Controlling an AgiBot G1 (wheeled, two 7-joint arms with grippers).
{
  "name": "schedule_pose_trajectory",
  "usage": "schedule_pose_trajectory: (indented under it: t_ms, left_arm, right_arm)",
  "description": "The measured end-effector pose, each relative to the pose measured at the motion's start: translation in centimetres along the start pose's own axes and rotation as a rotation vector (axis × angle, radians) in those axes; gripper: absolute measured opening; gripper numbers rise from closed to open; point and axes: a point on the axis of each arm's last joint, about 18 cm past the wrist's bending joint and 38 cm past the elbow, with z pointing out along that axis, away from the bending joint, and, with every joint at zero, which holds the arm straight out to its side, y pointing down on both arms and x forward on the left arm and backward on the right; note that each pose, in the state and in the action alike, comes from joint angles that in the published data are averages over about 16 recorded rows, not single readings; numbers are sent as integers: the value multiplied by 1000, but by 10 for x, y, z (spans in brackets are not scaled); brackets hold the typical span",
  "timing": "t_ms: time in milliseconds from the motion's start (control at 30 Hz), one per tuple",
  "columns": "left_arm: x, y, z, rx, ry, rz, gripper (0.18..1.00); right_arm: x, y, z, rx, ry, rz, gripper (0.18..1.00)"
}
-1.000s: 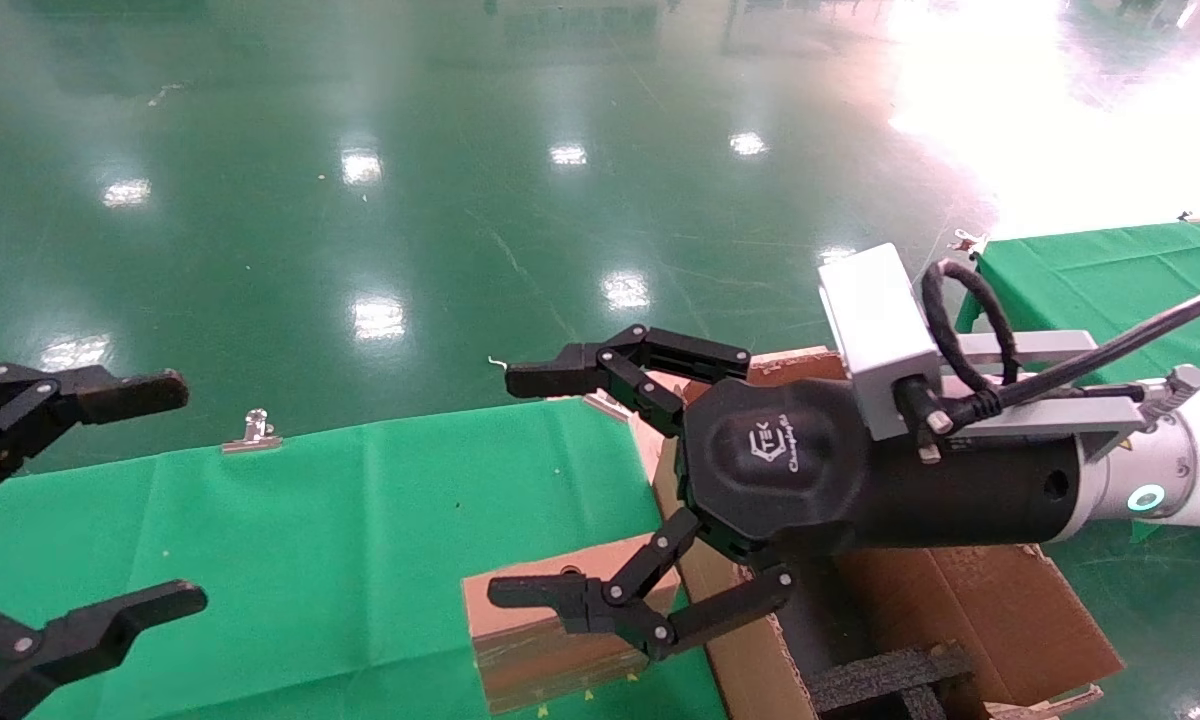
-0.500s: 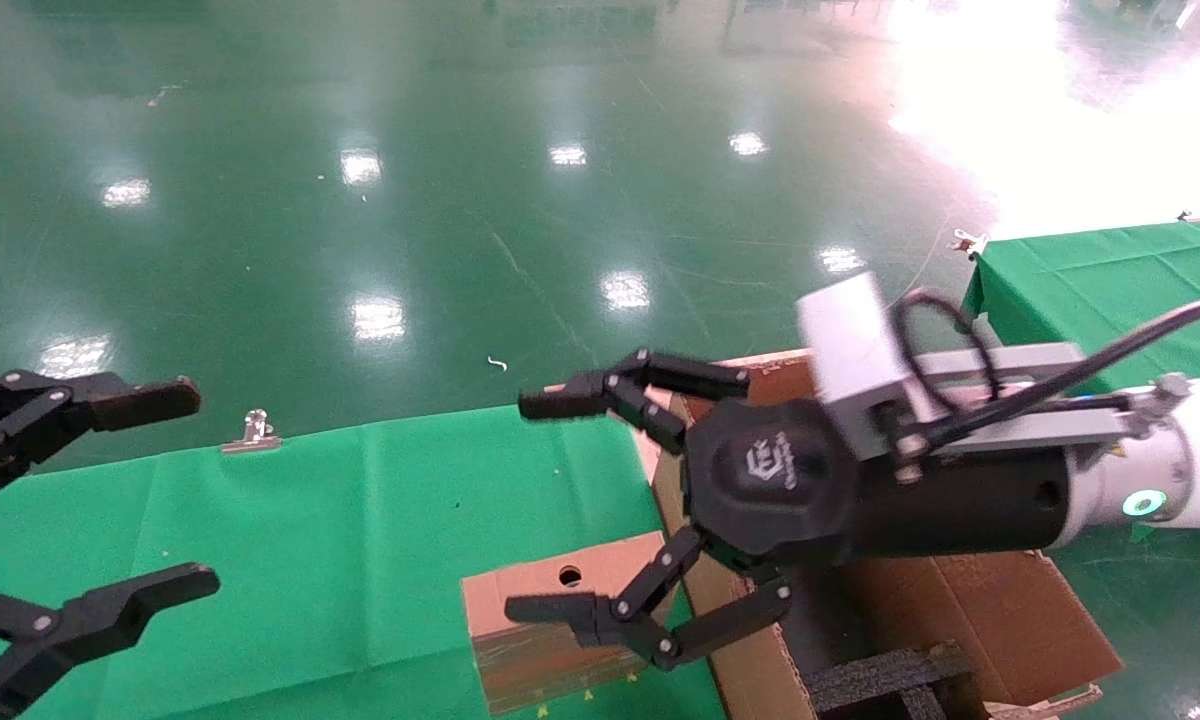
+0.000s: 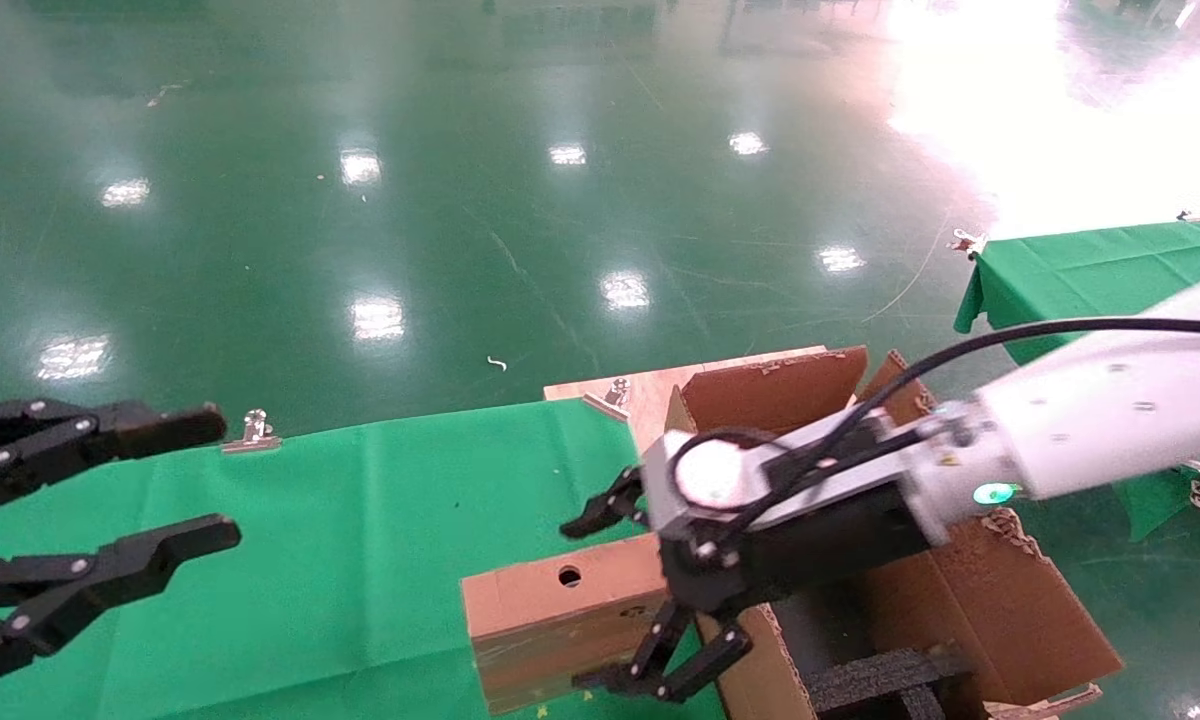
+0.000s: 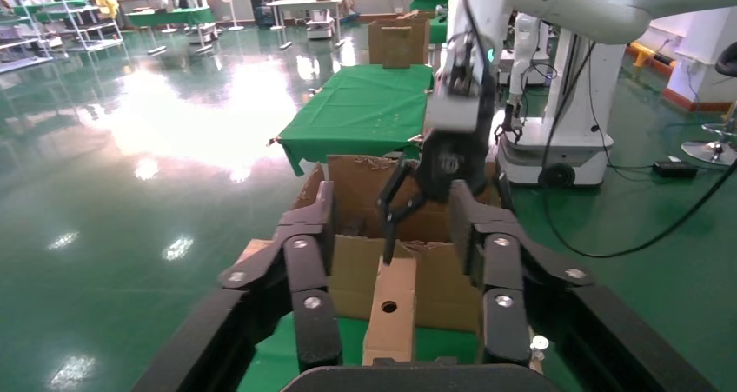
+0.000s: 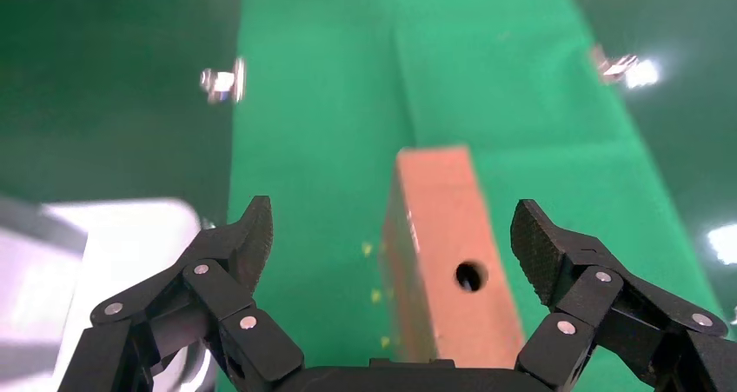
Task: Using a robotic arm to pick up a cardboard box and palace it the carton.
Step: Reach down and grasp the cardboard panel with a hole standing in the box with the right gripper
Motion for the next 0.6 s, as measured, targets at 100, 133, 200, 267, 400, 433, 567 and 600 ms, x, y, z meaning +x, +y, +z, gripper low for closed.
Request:
schedule_pose_trajectory:
  t_ms: [100,133,200,267,400,433,567,600]
  left_arm:
    - [0,0,0,0,0,0,555]
    - [0,0,0,0,0,0,536]
    - [0,0,0,0,0,0,499]
    - [0,0,0,0,0,0,450]
    - [0,0,0,0,0,0,372]
    - [0,0,0,0,0,0,354]
    - [0,0,0,0,0,0,290]
    - [0,0,0,0,0,0,280]
  right_arm:
    - [9,3,8,-68,-11,-23,1001]
    - [12,4,11,-89,-15,-32,1001]
    - [18,5,16,-129,-23,-52,1001]
    - [24,6,20,-166,-31,-72,1001]
    - [34,6,28,-234,-50,-113,1001]
    - [37,6,29,-250,-55,-123,1001]
    - [46,6,35,-310,-77,-162,1001]
    - [48,6,37,-324,-82,-170,1001]
